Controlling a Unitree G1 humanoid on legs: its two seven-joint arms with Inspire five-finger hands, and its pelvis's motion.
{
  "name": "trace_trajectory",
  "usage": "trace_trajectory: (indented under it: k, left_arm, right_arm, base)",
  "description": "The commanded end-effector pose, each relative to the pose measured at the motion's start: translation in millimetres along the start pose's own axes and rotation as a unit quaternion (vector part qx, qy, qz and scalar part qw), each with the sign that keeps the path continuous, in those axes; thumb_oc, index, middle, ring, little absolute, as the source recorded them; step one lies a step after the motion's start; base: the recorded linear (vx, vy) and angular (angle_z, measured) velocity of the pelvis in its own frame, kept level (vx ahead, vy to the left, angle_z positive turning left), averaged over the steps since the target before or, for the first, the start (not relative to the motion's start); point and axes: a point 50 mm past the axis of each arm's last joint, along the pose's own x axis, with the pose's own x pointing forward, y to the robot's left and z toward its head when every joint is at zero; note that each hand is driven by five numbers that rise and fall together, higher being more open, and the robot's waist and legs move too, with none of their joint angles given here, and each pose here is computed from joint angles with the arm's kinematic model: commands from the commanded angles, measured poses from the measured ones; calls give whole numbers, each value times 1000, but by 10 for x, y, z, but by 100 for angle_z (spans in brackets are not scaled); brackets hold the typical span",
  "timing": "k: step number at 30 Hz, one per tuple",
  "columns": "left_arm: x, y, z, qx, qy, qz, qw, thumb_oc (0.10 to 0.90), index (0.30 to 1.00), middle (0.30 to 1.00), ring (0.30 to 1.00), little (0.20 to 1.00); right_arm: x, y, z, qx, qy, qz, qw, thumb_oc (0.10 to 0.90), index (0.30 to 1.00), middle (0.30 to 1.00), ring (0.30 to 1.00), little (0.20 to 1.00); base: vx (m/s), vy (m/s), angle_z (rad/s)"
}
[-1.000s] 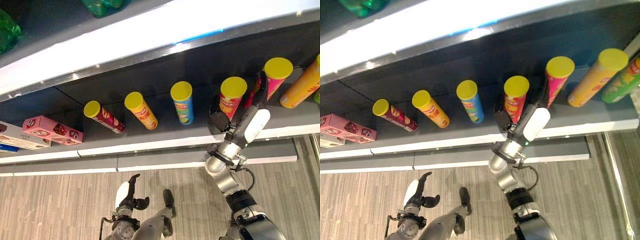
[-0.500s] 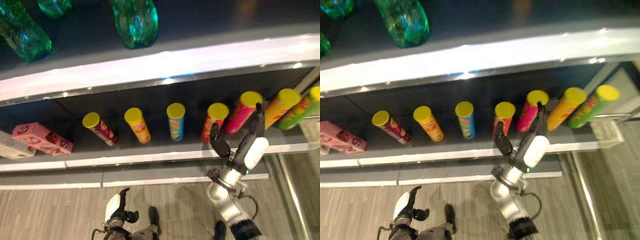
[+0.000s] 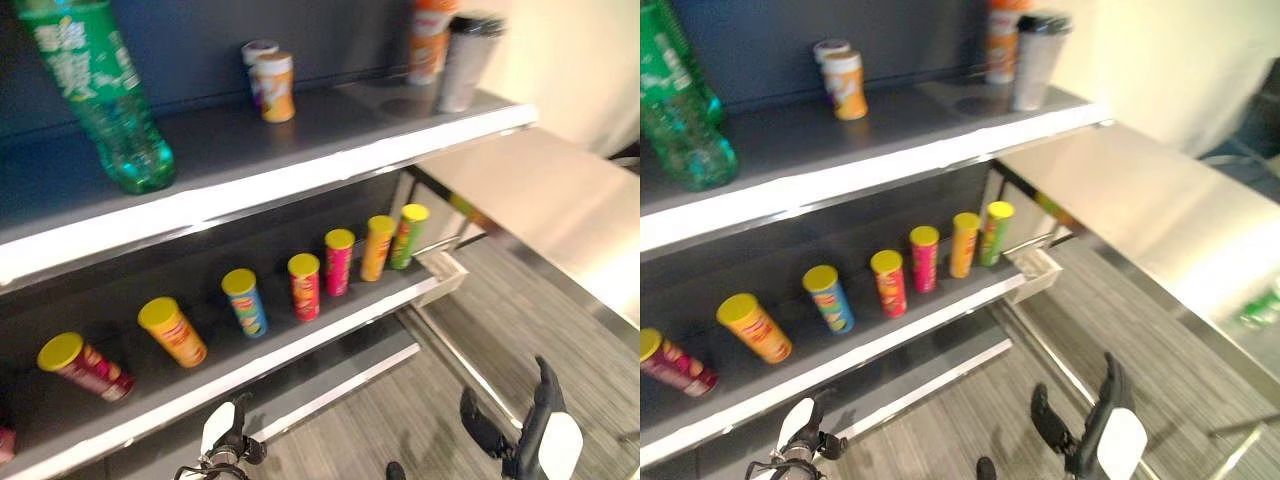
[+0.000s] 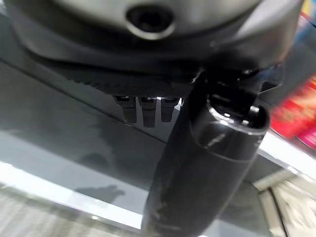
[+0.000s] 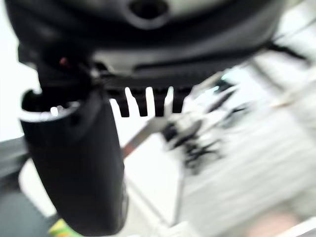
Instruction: Put the goods on the table back onto the shelves and tidy them up.
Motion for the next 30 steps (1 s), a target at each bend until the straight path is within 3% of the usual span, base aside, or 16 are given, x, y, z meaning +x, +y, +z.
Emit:
trace_trajectory:
  k: [1,7,11,16,18,19,27,30]
  left_arm:
    - [72,116,83,-9,-22,24,999,800,900,900,900,900]
    - [80,84,88,-4,-19,8,1000,800,900,900,900,900]
    - [93,142,37,-3,-11,10,1000,800,900,900,900,900]
    - [165,183,220,23,-68,-28,997,800,900,900,900,900]
    - [218,235,364,37,-103,-36,993,800,900,900,900,900]
    - [253,285,509,60,-145,-51,986,800,900,900,900,900]
    - [251,306,716,47,-191,-78,977,800,900,900,900,900]
    - [239,372,1022,37,-255,-89,962,800,900,900,900,900]
  right_arm:
    - [375,118,508,110,-104,-14,988,800,900,900,900,900]
    - [214,426,479,88,-119,149,978,800,900,900,900,900]
    - [277,401,437,68,-123,174,975,800,900,900,900,900]
    - [389,328,410,40,-138,194,970,800,900,900,900,900]
    - [379,320,427,22,-159,231,960,800,900,900,900,900]
    - [332,277,441,-3,-194,302,933,800,900,900,900,900]
    - [-48,250,-175,-123,-110,398,903,800,900,900,900,900]
    - [-379,210,-674,-184,13,430,884,800,900,900,900,900]
  base:
    - [-2,-7,-22]
    - [-36,-40,1]
    - [-20,-51,38]
    - [-15,-38,16]
    - [-20,-51,1]
    - [-18,-65,0]
    - [-4,-42,-3]
    - [-17,-38,-7]
